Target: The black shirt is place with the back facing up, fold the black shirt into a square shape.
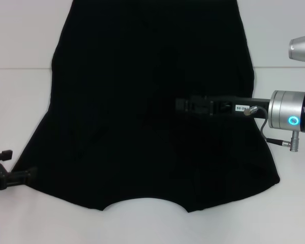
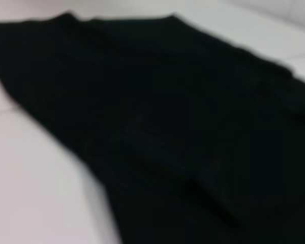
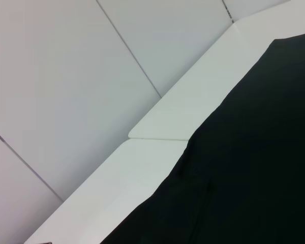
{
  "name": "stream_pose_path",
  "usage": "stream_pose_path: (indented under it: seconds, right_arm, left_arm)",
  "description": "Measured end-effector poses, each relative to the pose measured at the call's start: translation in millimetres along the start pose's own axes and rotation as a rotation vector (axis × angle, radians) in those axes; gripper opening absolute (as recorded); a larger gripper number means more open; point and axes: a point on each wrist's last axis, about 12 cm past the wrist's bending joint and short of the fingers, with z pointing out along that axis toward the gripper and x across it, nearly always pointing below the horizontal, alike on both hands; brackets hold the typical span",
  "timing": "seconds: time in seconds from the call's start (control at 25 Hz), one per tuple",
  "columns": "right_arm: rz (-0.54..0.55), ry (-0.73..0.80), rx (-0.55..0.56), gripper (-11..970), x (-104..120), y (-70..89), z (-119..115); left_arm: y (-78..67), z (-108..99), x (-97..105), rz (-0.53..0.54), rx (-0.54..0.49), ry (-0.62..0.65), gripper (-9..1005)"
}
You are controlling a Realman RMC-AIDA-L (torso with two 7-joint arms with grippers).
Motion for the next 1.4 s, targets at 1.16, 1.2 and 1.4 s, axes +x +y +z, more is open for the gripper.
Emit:
stream_pose_path:
  seconds: [1.16, 1.2, 1.4]
  right_arm:
    - [0.003, -0.013, 0.01, 729, -0.8, -2.6, -3.7]
    - [0.002, -0.013, 0.01, 729, -0.9, -2.6, -3.8]
    - [0.002, -0.014, 0.011, 719, -1.0, -2.8, -4.2]
  left_arm:
    - [-0.4, 18.4, 14.1, 0.035, -0.073, 0.109, 913]
    - [-0.5, 18.7, 13.6, 0.035, -0.072, 0.108, 911]
    - [0.6, 19.3, 12.2, 0.031, -0.076, 0.113, 901]
